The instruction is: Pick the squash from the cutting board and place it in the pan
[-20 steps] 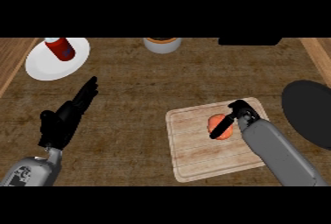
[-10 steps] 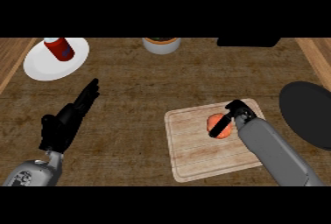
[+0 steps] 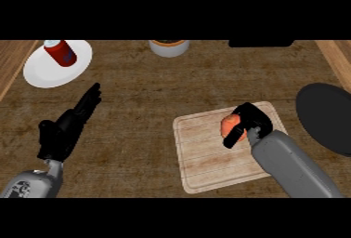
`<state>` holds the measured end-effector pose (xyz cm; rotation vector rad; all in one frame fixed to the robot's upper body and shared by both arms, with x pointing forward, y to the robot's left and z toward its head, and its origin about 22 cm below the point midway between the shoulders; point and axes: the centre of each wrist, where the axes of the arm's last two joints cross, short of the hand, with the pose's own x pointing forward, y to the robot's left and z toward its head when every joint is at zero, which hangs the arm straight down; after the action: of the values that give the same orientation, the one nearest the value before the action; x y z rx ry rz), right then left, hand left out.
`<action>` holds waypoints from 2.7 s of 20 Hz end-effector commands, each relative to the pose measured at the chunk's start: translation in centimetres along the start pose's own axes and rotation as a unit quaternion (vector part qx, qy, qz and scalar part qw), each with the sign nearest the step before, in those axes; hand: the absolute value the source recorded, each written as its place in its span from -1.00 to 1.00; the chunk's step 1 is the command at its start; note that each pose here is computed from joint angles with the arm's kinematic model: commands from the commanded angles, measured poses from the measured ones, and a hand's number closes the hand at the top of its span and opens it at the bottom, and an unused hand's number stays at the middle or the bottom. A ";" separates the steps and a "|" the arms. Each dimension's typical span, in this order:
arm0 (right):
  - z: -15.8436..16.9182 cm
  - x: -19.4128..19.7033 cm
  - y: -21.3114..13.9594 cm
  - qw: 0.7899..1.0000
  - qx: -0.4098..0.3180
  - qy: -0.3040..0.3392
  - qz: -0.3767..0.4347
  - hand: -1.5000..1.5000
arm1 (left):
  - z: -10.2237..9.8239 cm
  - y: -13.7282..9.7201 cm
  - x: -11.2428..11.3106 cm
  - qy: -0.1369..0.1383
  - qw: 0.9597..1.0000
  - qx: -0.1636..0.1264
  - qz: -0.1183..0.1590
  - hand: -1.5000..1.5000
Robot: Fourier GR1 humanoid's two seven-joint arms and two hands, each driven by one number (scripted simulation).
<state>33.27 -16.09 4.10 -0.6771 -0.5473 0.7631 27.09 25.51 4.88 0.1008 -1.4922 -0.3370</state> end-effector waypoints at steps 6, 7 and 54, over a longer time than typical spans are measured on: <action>8.5 -2.9 2.1 0.930 -0.224 -0.277 0.091 1.00 | 0.9 0.9 -1.9 0.030 0.999 0.028 0.002 0.00; 9.5 -2.9 1.2 0.916 -0.265 -0.291 0.080 1.00 | 1.4 1.6 -2.1 0.028 0.999 0.035 -0.009 0.00; -11.5 -25.3 -12.2 0.847 -0.481 -0.199 -0.112 1.00 | 0.0 -0.8 1.5 -0.012 1.000 -0.012 -0.006 0.00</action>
<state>30.86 -45.49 1.57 -1.3562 -1.4171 0.3536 27.57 24.33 5.04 0.0839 -1.5107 -0.3567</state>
